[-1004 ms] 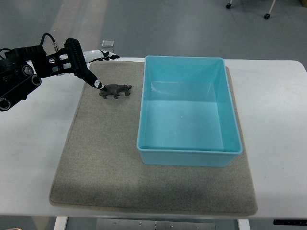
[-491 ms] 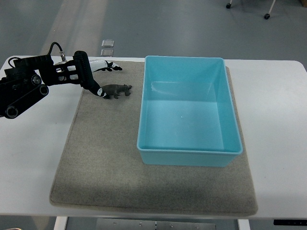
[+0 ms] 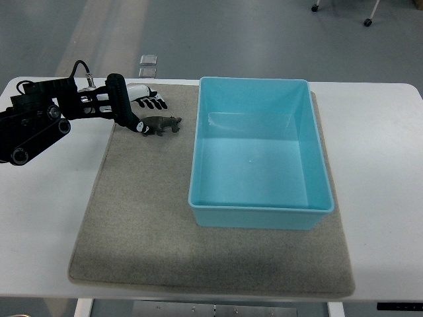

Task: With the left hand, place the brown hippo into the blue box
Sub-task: 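Lower the left hand onto the brown hippo and close fingers around it, then lift the hippo with the left hand and carry it over the blue box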

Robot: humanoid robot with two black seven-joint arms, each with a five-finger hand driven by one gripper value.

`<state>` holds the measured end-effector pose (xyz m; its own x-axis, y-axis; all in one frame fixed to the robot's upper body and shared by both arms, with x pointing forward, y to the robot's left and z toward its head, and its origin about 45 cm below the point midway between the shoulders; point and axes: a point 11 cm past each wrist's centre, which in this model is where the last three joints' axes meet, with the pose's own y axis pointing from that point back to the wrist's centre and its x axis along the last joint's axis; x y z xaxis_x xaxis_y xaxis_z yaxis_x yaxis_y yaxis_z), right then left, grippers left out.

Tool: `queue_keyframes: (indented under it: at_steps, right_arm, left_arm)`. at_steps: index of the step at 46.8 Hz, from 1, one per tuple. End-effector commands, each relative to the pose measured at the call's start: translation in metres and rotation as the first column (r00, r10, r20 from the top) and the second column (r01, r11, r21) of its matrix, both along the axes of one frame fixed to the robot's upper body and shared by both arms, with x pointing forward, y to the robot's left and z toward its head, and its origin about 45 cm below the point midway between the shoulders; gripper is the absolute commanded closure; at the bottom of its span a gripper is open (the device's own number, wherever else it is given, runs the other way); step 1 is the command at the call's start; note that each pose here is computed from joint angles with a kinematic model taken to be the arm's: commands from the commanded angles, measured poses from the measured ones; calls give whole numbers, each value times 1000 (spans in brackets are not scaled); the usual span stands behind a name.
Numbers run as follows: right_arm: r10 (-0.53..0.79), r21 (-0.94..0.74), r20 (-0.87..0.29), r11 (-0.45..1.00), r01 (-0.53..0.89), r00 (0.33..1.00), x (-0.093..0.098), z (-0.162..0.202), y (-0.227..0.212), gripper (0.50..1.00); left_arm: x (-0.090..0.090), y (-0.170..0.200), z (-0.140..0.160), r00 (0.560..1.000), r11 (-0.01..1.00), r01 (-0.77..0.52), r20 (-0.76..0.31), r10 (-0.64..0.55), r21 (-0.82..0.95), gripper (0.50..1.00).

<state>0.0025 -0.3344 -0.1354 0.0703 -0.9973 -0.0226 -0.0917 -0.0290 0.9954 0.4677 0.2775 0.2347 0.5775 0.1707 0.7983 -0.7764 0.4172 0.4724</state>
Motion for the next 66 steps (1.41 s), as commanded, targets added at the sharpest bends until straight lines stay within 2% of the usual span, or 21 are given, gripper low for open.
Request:
queue_keyframes:
  at_steps: [1, 17, 25, 33, 44, 56, 62, 66]
  right_arm:
    - [-1, 0, 0, 1000, 1, 1000, 0, 0, 0, 564]
    - [-1, 0, 0, 1000, 1, 1000, 0, 0, 0, 564]
    - [1, 0, 0, 1000, -1, 1000, 0, 0, 0, 564]
    - [-1, 0, 0, 1000, 1, 1000, 0, 0, 0, 564]
    - [-1, 0, 0, 1000, 1, 1000, 0, 0, 0, 564]
    - [-1, 0, 0, 1000, 1, 1000, 0, 0, 0, 564]
    - [1, 0, 0, 1000, -1, 1000, 0, 0, 0, 564]
    - [1, 0, 0, 1000, -1, 1000, 0, 0, 0, 564]
  left_arm:
    - [-1, 0, -1, 1000, 1000, 1, -1, -1, 0, 787]
    - [-3, 2, -6, 1000, 1000, -2, -10, 2, 8, 879]
    - [-3, 2, -6, 1000, 1000, -4, -12, 4, 7, 1000]
    - [-2, 3, -6, 999, 1000, -26, -23, 26, 9, 1000]
    - [5, 0, 11, 999, 999, -33, 3, 33, -7, 1000]
    - [25, -10, 73, 992, 998, -20, 126, 26, -51, 1000]
    - [29, -32, 108, 981, 996, 36, 194, -20, -77, 1000]
    - [25, -54, 122, 972, 991, 97, 221, -75, -90, 1000]
